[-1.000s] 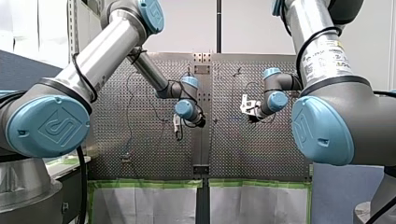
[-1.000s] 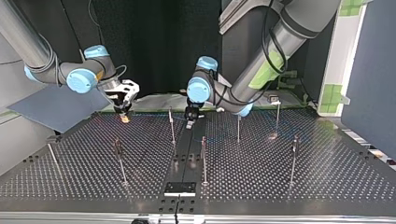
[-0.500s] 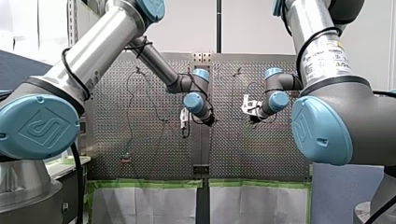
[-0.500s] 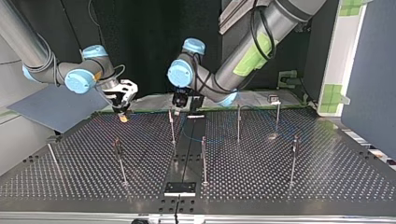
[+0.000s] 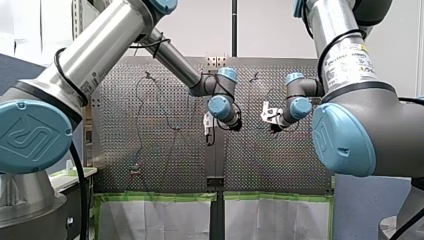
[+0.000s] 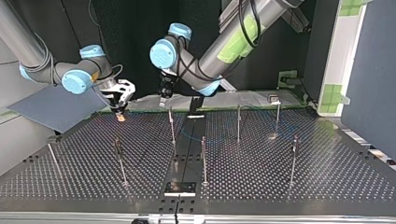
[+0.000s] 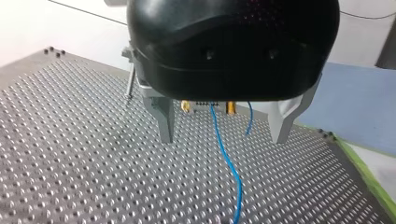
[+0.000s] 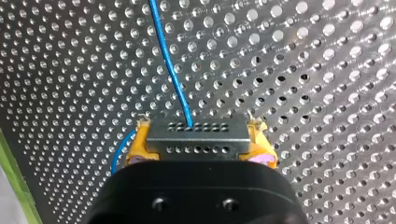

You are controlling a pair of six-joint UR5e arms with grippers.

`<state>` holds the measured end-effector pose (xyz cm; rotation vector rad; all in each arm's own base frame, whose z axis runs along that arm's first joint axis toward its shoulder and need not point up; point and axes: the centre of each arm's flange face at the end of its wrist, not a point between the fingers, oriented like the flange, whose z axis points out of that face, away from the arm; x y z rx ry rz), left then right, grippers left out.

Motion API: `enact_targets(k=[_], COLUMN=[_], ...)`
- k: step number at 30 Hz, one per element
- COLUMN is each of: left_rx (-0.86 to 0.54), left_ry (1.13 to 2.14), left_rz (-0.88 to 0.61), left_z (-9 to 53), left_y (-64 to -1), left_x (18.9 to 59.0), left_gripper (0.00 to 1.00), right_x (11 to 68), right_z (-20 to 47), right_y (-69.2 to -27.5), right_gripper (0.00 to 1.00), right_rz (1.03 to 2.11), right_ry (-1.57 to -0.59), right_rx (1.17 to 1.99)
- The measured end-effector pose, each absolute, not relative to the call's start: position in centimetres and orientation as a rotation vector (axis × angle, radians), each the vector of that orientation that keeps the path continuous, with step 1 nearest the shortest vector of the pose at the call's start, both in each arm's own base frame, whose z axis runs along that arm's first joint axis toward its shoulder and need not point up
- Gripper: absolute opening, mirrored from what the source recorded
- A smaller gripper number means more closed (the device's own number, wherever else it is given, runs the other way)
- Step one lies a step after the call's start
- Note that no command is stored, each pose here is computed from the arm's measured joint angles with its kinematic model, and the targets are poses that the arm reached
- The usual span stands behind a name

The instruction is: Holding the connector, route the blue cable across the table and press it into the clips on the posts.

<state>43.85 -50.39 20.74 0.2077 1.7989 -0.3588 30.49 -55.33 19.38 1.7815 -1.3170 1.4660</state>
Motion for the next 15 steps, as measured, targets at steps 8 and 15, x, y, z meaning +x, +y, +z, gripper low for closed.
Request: enact_targets(k=[8,15], left_rx=[0.191,0.167], left_ry=[1.761,1.749], left_rz=[-0.378,-0.359], left_z=[19.7,19.0], left_y=[-54.0,-56.1], left_x=[42.4,42.2], left_gripper=[1.00,1.00], right_x=[29.7,29.3], right_z=[19.4,19.4], right_y=[-55.7,-56.0], right_gripper=[0.00,0.00], right_rz=[1.459,1.454], right_ry=[-1.327,-1.332], right_rx=[1.769,1.762])
